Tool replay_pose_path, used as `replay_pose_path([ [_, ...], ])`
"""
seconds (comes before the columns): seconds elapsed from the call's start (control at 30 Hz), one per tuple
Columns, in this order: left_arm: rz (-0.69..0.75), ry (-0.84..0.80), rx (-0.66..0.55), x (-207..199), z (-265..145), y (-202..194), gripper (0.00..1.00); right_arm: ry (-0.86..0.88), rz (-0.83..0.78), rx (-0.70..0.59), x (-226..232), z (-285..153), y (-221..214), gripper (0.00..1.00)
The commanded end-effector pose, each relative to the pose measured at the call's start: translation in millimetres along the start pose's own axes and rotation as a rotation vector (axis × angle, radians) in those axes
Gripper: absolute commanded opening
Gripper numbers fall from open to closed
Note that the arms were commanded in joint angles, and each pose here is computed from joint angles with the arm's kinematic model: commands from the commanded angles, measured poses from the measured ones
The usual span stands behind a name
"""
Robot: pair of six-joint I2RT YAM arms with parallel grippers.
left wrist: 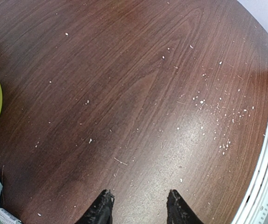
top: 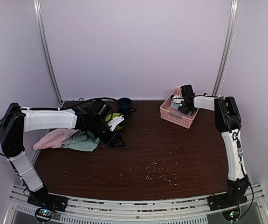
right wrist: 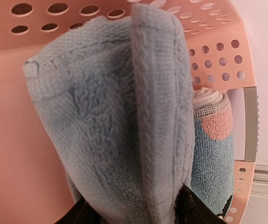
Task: Roll the towels
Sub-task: Place the towel in the bin.
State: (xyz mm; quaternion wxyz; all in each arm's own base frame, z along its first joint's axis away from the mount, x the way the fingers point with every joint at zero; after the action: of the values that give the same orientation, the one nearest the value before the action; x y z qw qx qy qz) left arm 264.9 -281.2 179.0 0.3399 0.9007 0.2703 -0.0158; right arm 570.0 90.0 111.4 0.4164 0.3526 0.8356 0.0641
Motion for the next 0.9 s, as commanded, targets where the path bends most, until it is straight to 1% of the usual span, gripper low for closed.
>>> replay_pose_path([
  [0.0, 0.009, -0.010, -0.035, 0.0, -3.4, 4.1, 0.42, 0.041, 0.014, 0.075, -4.0, -6.4, -20.9, 0.59],
  [0.33, 0.014, -0.005, -0.037, -0.8, -3.6, -0.9, 0.42, 0.036, 0.045, 0.026, -17.9, -22.6, -10.1, 0.80],
  [0.43, 0.014, -0.002, -0.038, -0.7, -4.9, -1.8, 0.42, 0.046, 0.045, 0.016, -18.9, -25.1, -8.5, 0.84],
  [0.63, 0.019, 0.001, -0.041, -1.3, -6.9, -1.5, 0.42, 0.106, 0.036, 0.008, -15.6, -31.5, -8.3, 0.86],
  [0.73, 0.023, 0.002, -0.042, -1.2, -7.0, -1.1, 0.42, 0.150, 0.067, 0.003, -13.3, -34.9, -8.3, 0.88],
  [0.77, 0.025, 0.004, -0.043, -1.0, -7.2, -0.6, 0.42, 0.157, 0.068, 0.004, -13.3, -35.5, -8.1, 0.99],
  [0.87, 0.032, 0.004, -0.042, -1.0, -6.9, 1.5, 0.42, 0.168, 0.078, -0.003, -14.3, -37.7, -6.4, 1.00],
])
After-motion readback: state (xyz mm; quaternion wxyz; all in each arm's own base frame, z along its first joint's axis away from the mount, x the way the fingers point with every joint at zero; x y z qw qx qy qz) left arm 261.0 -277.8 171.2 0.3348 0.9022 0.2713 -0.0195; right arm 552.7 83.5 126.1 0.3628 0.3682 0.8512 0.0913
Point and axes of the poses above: each gripper's point midway between its finger pads, its own z axis out along the fingers, its own x axis along the line the jaws close on, y = z × x, the point moved 9 cm from there along -z, back along the fingers, and after that the axes turned 5 degrees about z, right-handed, at the moved point
